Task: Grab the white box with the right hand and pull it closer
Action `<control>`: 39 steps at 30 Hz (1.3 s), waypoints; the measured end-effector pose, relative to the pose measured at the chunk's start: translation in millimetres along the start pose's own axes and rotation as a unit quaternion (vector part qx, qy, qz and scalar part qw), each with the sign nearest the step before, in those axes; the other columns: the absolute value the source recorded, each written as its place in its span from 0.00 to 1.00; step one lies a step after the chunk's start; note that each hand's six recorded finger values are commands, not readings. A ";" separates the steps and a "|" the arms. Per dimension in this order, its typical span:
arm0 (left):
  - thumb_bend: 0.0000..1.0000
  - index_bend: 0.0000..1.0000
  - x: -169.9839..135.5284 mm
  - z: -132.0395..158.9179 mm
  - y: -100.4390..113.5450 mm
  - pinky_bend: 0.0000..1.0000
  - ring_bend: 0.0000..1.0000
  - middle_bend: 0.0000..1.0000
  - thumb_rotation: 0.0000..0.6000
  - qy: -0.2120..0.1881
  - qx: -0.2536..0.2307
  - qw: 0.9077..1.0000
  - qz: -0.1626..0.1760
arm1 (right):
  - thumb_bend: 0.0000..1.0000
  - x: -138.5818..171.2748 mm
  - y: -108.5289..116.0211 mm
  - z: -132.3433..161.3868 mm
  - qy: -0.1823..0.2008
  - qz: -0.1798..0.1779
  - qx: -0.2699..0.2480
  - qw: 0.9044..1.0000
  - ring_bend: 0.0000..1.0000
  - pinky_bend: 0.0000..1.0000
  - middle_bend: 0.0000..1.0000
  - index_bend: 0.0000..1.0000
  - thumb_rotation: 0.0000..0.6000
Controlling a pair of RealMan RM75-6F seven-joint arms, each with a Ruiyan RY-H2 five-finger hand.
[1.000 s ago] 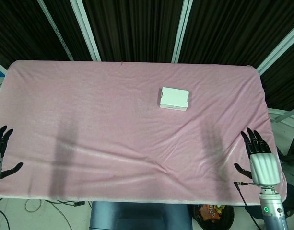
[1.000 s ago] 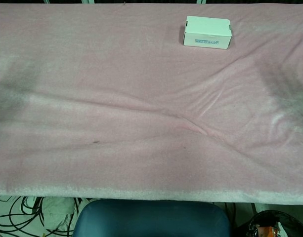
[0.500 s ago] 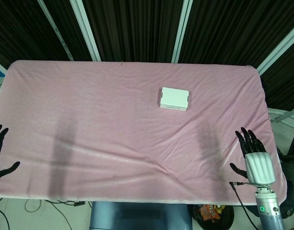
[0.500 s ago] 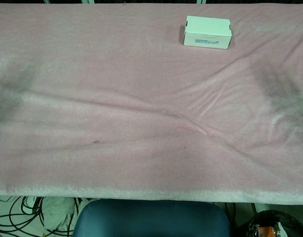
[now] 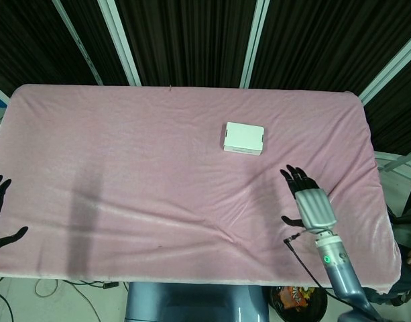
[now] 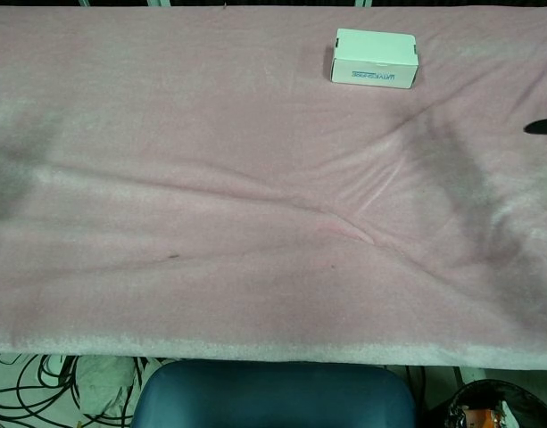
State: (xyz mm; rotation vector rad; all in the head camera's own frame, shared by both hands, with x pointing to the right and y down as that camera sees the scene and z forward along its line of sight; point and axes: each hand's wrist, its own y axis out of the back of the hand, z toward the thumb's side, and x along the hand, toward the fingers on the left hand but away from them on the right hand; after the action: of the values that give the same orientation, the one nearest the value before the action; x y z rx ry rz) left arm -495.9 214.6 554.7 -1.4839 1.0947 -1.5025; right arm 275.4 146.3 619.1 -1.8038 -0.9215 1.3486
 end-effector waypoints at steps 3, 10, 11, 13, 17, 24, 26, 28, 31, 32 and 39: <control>0.00 0.00 1.3 -1.5 -1.4 0.00 0.00 0.00 1.00 0.007 -0.004 1.000 -0.005 | 0.00 -35.9 -9.6 14.9 0.005 0.021 0.010 1.000 0.00 0.22 0.00 0.00 1.00; 0.00 0.00 4.9 -3.3 -4.2 0.00 0.00 0.00 1.00 0.019 -0.011 1.000 -0.013 | 0.00 -100.2 -31.9 27.2 -0.009 0.036 0.053 0.998 0.00 0.22 0.00 0.00 1.00; 0.00 0.00 5.2 -3.6 -4.5 0.00 0.00 0.00 1.00 0.021 -0.012 1.000 -0.014 | 0.00 -107.2 -34.5 28.5 -0.011 0.037 0.058 0.998 0.00 0.22 0.00 0.00 1.00; 0.00 0.00 5.9 -4.2 -5.1 0.00 0.00 0.00 1.00 0.024 -0.013 1.000 -0.015 | 0.00 -122.8 -39.1 31.9 -0.014 0.039 0.067 0.997 0.00 0.22 0.00 0.00 1.00; 0.00 0.00 7.1 -4.2 -6.3 0.00 0.00 0.00 1.00 0.027 -0.015 0.999 -0.018 | 0.00 -148.9 -44.2 36.8 -0.021 0.043 0.079 0.996 0.00 0.22 0.00 0.00 1.00; 0.00 0.00 7.7 -4.1 -8.6 0.00 0.00 0.00 1.00 0.033 -0.015 0.999 -0.023 | 0.00 -187.3 -48.5 36.6 -0.039 0.052 0.101 0.993 0.00 0.22 0.00 0.00 1.00; 0.00 0.00 7.9 -4.6 -9.3 0.00 0.00 0.00 1.00 0.036 -0.016 0.999 -0.024 | 0.00 -195.3 -49.0 35.5 -0.044 0.055 0.108 0.992 0.00 0.22 0.00 0.00 1.00; 0.00 0.00 8.2 -4.9 -9.8 0.00 0.00 0.00 1.00 0.039 -0.017 0.999 -0.026 | 0.00 -204.0 -49.1 34.2 -0.050 0.056 0.116 0.990 0.00 0.22 0.00 0.00 1.00; 0.00 0.00 7.7 -4.6 -11.6 0.00 0.00 0.00 1.00 0.040 -0.017 0.999 -0.031 | 0.00 -214.4 -50.2 32.3 -0.057 0.061 0.127 0.988 0.00 0.22 0.00 0.00 1.00; 0.00 0.00 7.6 -4.6 -12.0 0.00 0.00 0.00 1.00 0.041 -0.016 0.999 -0.032 | 0.00 -217.0 -50.9 31.5 -0.060 0.063 0.130 0.988 0.00 0.22 0.00 0.00 1.00; 0.00 0.00 7.8 -5.6 -13.0 0.00 0.00 0.00 1.00 0.047 -0.016 0.998 -0.034 | 0.00 -231.9 -56.8 26.5 -0.068 0.082 0.159 0.982 0.00 0.21 0.00 0.00 1.00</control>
State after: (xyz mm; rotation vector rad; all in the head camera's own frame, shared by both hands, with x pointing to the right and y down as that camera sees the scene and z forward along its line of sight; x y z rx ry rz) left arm -501.2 212.3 569.9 -1.4984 1.1376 -1.6241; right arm 194.1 -20.0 772.2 -1.5839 -0.5921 1.6369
